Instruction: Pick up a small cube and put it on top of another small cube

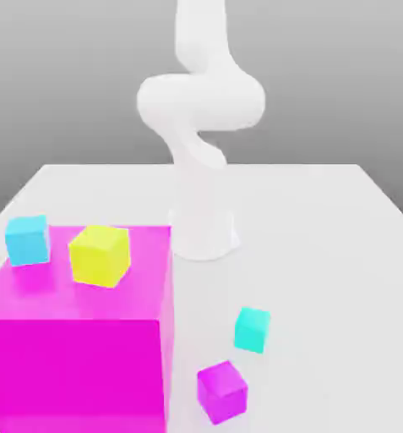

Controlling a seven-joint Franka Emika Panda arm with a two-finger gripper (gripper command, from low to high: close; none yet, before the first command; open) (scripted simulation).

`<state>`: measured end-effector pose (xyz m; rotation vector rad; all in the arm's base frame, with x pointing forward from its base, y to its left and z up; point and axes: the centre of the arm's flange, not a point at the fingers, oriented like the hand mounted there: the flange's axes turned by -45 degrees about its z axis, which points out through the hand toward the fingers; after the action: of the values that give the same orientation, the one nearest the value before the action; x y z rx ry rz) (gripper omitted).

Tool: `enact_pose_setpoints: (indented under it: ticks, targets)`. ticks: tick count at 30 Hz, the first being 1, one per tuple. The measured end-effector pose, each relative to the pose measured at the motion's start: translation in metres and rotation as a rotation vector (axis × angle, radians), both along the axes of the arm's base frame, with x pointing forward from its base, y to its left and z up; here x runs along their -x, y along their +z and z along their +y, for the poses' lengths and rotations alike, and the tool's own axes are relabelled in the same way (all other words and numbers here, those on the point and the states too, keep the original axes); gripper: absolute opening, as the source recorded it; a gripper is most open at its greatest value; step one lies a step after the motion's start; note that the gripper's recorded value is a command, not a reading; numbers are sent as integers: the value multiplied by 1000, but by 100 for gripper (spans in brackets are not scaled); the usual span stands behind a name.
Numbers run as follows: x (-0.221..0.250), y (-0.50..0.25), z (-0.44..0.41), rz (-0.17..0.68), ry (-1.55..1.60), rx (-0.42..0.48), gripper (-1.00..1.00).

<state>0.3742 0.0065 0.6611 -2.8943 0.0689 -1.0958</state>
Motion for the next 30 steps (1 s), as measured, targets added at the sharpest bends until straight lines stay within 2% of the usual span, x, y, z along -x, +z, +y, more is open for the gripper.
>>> enact_pose_setpoints:
  ticks: [4,9,13,18,26,27,30]
  targets:
    - [-36,-99,18,149,-33,-74,0]
    - [-44,-224,46,336,-90,-124,0]
    - [-21,-325,67,491,-155,-130,0]
    - [43,-452,80,689,-265,-87,0]
    - [57,-525,82,723,-282,-81,0]
    - [58,-531,82,723,-283,-80,-100]
    - [58,-531,82,723,-283,-80,-100]
